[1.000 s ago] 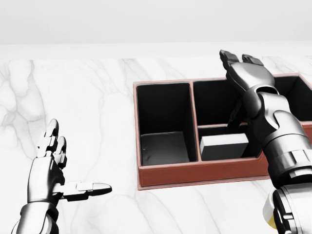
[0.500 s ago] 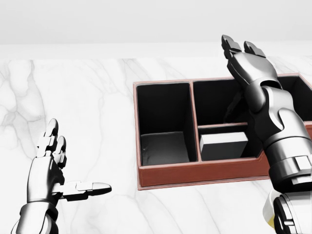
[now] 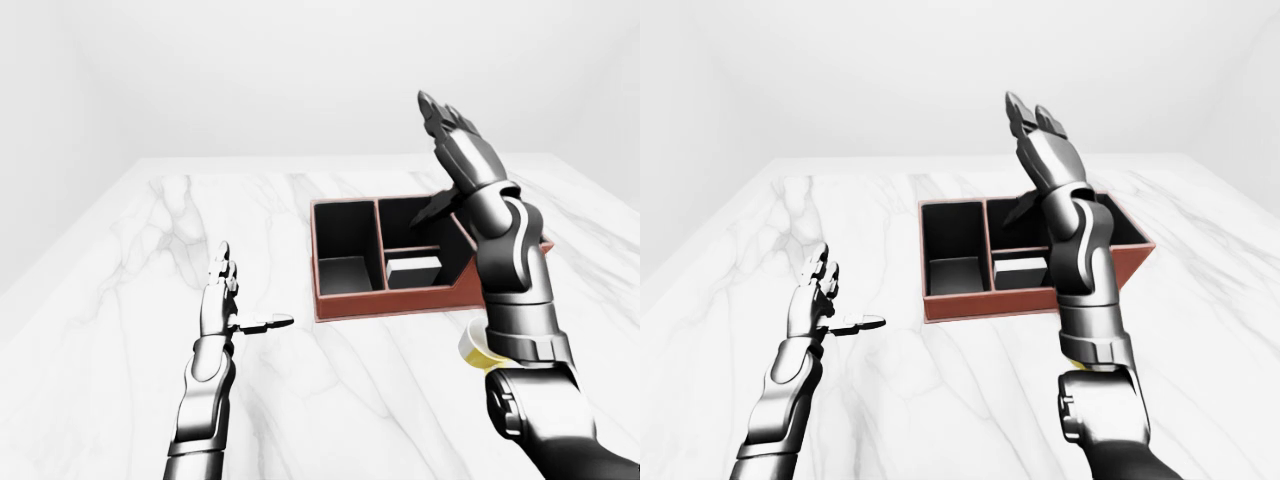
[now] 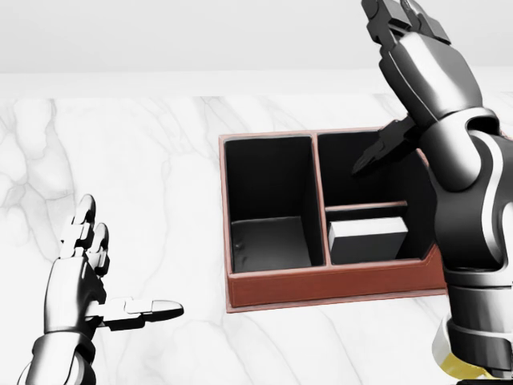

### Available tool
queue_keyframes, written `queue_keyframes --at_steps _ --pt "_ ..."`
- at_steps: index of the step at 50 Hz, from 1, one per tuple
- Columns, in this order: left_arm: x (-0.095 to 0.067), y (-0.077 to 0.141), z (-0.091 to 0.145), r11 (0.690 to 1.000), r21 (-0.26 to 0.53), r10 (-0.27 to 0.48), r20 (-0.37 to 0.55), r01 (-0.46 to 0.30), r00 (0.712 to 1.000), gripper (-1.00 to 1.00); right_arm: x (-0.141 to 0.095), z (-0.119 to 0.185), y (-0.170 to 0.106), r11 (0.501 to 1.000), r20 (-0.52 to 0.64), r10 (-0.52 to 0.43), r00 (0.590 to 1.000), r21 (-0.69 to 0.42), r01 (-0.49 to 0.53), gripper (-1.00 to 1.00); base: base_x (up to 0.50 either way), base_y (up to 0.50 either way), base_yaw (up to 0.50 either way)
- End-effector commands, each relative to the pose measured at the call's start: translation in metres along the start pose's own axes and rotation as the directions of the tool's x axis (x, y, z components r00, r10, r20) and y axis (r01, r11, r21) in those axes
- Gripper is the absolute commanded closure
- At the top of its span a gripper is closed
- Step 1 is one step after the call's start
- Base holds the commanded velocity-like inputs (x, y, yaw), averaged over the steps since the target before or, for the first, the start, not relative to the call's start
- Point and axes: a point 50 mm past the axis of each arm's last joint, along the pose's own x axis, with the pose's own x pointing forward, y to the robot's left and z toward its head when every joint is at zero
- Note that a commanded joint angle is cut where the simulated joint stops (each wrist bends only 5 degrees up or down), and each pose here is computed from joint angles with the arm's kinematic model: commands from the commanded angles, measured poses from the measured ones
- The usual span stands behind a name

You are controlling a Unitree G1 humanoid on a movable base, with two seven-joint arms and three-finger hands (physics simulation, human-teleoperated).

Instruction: Pick up the book and place it in the caddy.

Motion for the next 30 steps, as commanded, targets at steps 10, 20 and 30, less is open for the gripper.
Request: queue_keyframes --at_steps 10,20,30 --pt "-0.006 0.0 0.009 1.0 0.011 0.0 0.037 -0.001 0.999 -1.0 -0.09 0.082 -0.05 0.971 0.392 -0.235 0.889 0.066 0.228 -1.0 0.0 0.0 0.0" --pt "-0.007 -0.001 0.011 1.0 0.007 -0.003 0.039 0.003 0.999 -1.0 -0.147 0.126 -0.074 0.926 0.568 -0.293 0.769 -0.032 0.376 -1.0 0.0 0.0 0.0" --pt "-0.008 -0.001 0.015 1.0 0.004 -0.005 0.056 0.005 0.998 -1.0 -0.166 0.133 -0.101 0.795 0.456 -0.559 0.692 0.057 0.605 -1.0 0.0 0.0 0.0"
